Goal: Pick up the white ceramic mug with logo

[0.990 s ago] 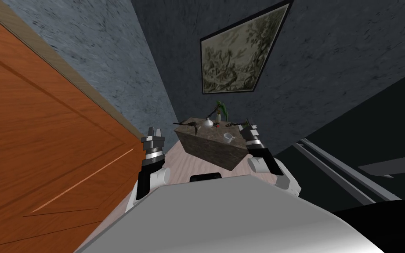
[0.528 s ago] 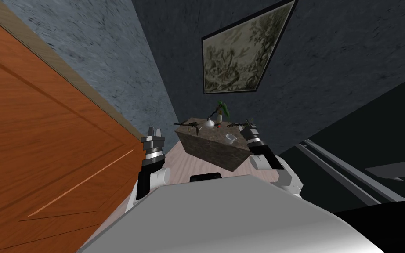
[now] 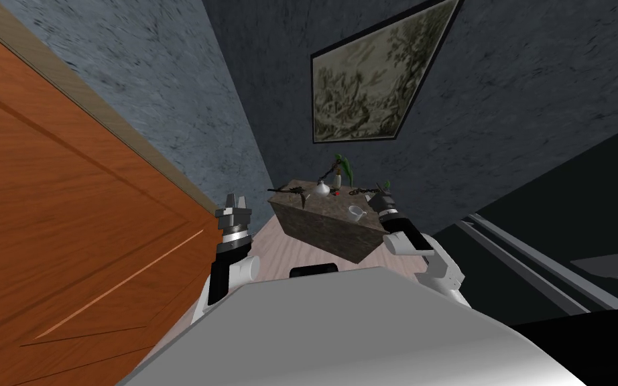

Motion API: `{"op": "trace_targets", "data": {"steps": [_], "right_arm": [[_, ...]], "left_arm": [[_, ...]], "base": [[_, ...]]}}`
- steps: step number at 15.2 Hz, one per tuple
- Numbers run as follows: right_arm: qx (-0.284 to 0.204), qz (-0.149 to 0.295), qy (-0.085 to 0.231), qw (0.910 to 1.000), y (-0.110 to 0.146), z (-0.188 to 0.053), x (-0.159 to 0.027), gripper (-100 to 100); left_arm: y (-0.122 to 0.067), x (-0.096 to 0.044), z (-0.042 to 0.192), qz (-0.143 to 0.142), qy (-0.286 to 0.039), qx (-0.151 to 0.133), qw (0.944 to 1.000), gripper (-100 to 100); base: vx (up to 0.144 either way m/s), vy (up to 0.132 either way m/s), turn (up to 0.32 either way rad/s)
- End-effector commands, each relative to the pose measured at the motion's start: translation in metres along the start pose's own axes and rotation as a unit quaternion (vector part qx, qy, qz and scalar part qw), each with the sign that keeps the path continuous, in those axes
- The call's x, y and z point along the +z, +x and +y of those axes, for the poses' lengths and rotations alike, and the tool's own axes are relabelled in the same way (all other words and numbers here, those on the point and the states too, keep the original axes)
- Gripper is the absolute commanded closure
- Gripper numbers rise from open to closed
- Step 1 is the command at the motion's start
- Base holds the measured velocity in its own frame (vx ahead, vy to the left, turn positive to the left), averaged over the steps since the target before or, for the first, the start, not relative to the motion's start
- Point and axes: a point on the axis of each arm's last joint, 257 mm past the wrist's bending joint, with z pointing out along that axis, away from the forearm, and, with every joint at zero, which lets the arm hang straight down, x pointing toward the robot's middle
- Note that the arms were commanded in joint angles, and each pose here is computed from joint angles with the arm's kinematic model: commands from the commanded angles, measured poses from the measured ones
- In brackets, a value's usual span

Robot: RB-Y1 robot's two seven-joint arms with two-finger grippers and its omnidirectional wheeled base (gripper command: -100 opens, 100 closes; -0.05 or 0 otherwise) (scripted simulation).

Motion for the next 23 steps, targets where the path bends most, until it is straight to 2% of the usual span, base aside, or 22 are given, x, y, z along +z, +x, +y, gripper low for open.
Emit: {"op": "trace_targets", "data": {"steps": [1,7,8,11,12,15,16,19,20,23], "right_arm": [[0.02,-0.013,0.018,0.9996,-0.013,-0.007,0.006,-100],[0.041,-0.04,0.064,0.9963,-0.033,-0.029,0.009,-100],[0.062,-0.052,0.07,0.9942,-0.045,-0.03,0.014,-100],[0.062,-0.063,0.092,0.9918,-0.05,-0.041,0.012,-100],[0.086,-0.076,0.097,0.9887,-0.062,-0.042,0.016,-100],[0.086,-0.087,0.119,0.9852,-0.067,-0.054,0.013,-100],[0.11,-0.101,0.123,0.9811,-0.079,-0.054,0.017,-100],[0.111,-0.114,0.145,0.9766,-0.083,-0.065,0.012,-100],[0.136,-0.13,0.149,0.9709,-0.096,-0.066,0.015,-100],[0.136,-0.142,0.17,0.9657,-0.1,-0.077,0.01,-100]], "left_arm": [[0.0,0.0,0.0,0.0,0.0,0.0,1.0,0],[0.0,0.0,0.0,0.0,0.0,0.0,1.0,0],[0.0,0.0,0.0,0.0,0.0,0.0,1.0,0],[0.0,0.0,0.0,0.0,0.0,0.0,1.0,0],[0.0,0.0,0.0,0.0,0.0,0.0,1.0,0],[0.0,0.0,0.0,0.0,0.0,0.0,1.0,0],[0.0,0.0,0.0,0.0,0.0,0.0,1.0,0],[0.0,0.0,0.0,0.0,0.0,0.0,1.0,0],[0.0,0.0,0.0,0.0,0.0,0.0,1.0,0],[0.0,0.0,0.0,0.0,0.0,0.0,1.0,0]], "base": [[0.035,0.041,-0.001],[0.044,0.052,-0.003],[0.042,0.039,0.0],[0.04,0.042,-0.003],[0.047,0.044,0.002],[0.04,0.045,-0.003],[0.035,0.051,0.001],[0.042,0.047,-0.003],[0.044,0.045,0.002],[0.042,0.046,-0.003]]}}
